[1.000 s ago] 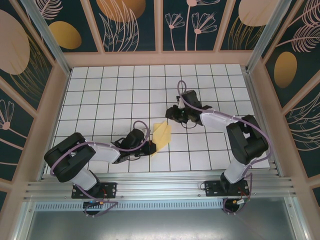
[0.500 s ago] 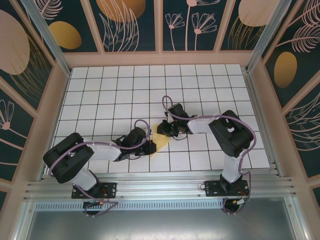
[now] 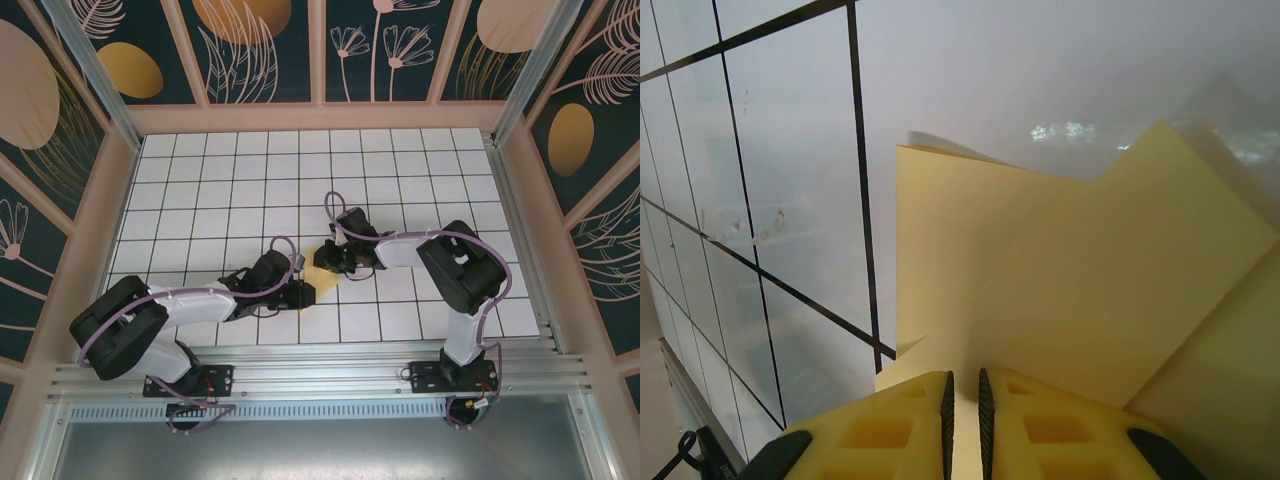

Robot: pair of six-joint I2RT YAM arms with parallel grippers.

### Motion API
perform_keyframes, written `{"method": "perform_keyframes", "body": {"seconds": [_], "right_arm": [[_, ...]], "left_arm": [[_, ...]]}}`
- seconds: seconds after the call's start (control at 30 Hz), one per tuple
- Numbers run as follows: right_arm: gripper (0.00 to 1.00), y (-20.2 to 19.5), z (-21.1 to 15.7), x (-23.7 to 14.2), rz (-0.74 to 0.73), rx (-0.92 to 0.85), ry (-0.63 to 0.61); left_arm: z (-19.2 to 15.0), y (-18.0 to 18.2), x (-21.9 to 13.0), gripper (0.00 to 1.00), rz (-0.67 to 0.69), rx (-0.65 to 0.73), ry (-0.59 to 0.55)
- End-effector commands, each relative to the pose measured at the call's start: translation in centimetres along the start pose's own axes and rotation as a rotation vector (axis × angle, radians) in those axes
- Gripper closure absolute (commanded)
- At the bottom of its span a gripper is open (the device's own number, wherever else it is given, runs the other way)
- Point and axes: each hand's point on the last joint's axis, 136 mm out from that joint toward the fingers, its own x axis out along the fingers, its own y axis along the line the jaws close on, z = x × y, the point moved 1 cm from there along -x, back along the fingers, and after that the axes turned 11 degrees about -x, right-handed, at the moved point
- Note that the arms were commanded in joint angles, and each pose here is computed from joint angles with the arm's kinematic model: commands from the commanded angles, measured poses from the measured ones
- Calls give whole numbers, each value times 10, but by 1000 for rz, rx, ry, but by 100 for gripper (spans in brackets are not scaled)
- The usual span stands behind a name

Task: Fold a paper plane with a square sheet of paper (pick it up from the middle)
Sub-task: Perform the fourth fold on the wing at the bottom-center of the table.

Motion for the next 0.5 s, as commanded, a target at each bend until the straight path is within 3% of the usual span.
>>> {"method": "perform_keyframes", "body": {"seconds": [0.0, 0.2, 0.47], "right_arm": [[82, -33, -22, 13, -99, 40, 49], [82, -39, -25, 12, -127, 40, 58], [82, -44, -27, 13, -147, 38, 66]], "left_arm": [[-9, 15, 7, 81, 75, 17, 63], [-23, 51, 9, 85, 195, -28, 96], [-53, 68, -4, 87, 155, -76, 162]]}}
